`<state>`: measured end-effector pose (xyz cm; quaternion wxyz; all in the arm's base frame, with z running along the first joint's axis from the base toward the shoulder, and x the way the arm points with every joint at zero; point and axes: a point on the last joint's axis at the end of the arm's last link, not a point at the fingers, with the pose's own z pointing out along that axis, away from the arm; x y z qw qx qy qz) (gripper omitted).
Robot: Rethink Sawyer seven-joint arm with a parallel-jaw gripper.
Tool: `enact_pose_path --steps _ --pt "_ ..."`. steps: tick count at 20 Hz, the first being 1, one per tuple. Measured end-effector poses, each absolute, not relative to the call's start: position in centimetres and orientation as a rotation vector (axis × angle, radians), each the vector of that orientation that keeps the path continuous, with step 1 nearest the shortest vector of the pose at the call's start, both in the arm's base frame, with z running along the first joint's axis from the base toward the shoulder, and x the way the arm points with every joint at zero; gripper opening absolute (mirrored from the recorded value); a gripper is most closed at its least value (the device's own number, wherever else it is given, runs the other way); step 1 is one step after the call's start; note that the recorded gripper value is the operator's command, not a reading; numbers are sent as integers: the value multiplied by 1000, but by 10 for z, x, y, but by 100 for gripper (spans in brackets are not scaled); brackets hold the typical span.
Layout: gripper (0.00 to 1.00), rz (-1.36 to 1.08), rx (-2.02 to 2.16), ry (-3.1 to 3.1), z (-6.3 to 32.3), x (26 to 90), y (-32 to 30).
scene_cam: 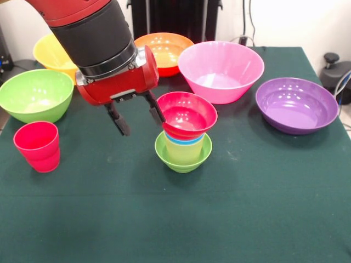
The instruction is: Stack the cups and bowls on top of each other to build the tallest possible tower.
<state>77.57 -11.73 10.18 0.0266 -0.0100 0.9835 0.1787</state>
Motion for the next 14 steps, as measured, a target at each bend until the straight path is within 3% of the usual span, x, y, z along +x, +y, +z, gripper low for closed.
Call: enact_pose_path --steps 14 --pt "100 505 -69 3049 131 835 -112"
